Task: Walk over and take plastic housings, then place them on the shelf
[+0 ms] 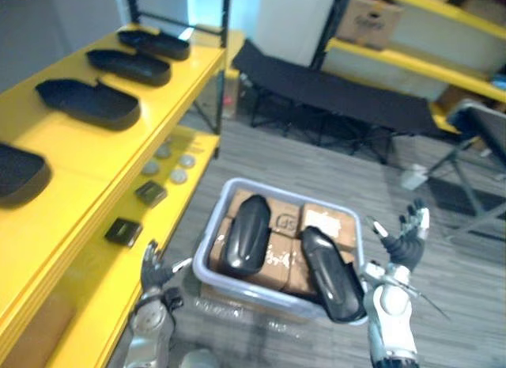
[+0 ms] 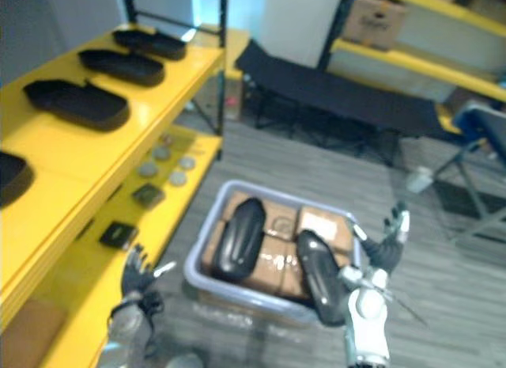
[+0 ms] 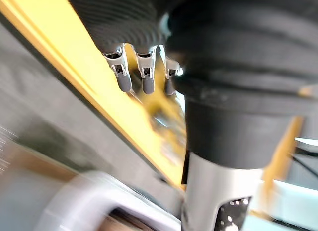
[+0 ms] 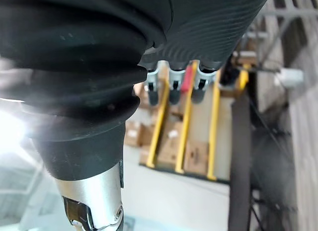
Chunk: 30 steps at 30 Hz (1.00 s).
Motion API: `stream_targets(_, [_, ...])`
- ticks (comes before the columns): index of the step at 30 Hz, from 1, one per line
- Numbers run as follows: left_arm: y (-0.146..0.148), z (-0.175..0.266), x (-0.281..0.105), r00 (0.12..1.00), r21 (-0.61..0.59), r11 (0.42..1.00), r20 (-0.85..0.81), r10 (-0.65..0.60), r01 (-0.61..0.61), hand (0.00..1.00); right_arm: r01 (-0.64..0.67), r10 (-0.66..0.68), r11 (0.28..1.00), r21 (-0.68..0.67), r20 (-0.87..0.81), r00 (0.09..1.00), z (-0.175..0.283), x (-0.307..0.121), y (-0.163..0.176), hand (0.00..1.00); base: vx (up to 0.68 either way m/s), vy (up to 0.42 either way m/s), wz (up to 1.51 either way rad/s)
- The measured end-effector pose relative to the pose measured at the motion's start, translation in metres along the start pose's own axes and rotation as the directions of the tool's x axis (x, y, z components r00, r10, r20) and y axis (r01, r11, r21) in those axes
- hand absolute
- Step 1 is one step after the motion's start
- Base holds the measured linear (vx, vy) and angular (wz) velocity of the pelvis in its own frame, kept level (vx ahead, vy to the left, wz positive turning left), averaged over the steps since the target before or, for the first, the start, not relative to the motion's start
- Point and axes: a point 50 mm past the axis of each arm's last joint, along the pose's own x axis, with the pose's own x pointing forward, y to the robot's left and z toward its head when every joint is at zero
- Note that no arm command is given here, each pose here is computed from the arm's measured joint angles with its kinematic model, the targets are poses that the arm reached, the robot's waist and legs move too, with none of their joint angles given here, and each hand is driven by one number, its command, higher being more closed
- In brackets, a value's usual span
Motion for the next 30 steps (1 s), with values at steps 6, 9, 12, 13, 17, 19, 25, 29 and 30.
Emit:
stream_targets(6, [0.014,-0.04,-0.028,0.987,-0.097,0.989,-0.124,0.101,-0.113,0.0,-0.069,0.065,0.994,-0.086,-0.044,0.997,-0.002,-0.002,-0.014,0.0,-0.32,-0.159,-0.06])
stream_targets(9, [0.017,-0.053,-0.04,0.981,-0.113,0.986,-0.166,0.104,-0.124,0.0,-0.036,0.029,0.994,-0.108,-0.068,0.997,-0.005,-0.005,-0.025,0.0,-0.33,-0.084,-0.08])
stream_targets(12, [0.011,-0.045,-0.036,0.991,-0.15,0.985,-0.121,0.061,-0.079,0.0,0.035,-0.04,0.996,-0.084,-0.065,0.997,-0.001,0.004,-0.045,0.0,-0.22,0.05,0.0])
stream_targets(13, [0.01,-0.043,-0.036,0.993,-0.154,0.986,-0.111,0.05,-0.067,0.0,0.051,-0.056,0.995,-0.086,-0.062,0.997,0.0,0.005,-0.049,0.0,-0.23,0.19,0.32])
stream_targets(17, [-0.015,0.001,-0.008,0.994,-0.113,0.988,0.054,-0.095,0.101,0.0,0.282,-0.283,0.959,-0.035,-0.026,0.959,0.007,0.021,-0.056,0.0,-0.28,0.228,0.4])
stream_targets(19, [-0.02,0.006,-0.008,0.989,-0.108,0.985,0.075,-0.125,0.132,0.0,0.408,-0.408,0.913,-0.002,0.019,0.913,0.018,0.036,-0.066,0.0,-0.13,0.122,0.15])
stream_targets(25, [-0.025,0.005,-0.011,0.988,-0.103,0.984,0.072,-0.138,0.145,0.0,0.46,-0.46,0.888,-0.014,-0.008,0.888,0.017,0.053,-0.076,0.0,0.03,0.088,0.09])
stream_targets(29, [-0.028,0.01,-0.011,0.981,-0.108,0.978,0.097,-0.166,0.176,0.0,0.464,-0.464,0.886,-0.021,-0.032,0.885,0.013,0.056,-0.074,0.0,0.08,0.011,0.21])
stream_targets(30, [-0.029,0.012,-0.012,0.977,-0.102,0.976,0.107,-0.182,0.193,0.0,0.458,-0.459,0.888,-0.037,-0.032,0.888,0.013,0.056,-0.073,0.0,0.05,-0.005,0.1])
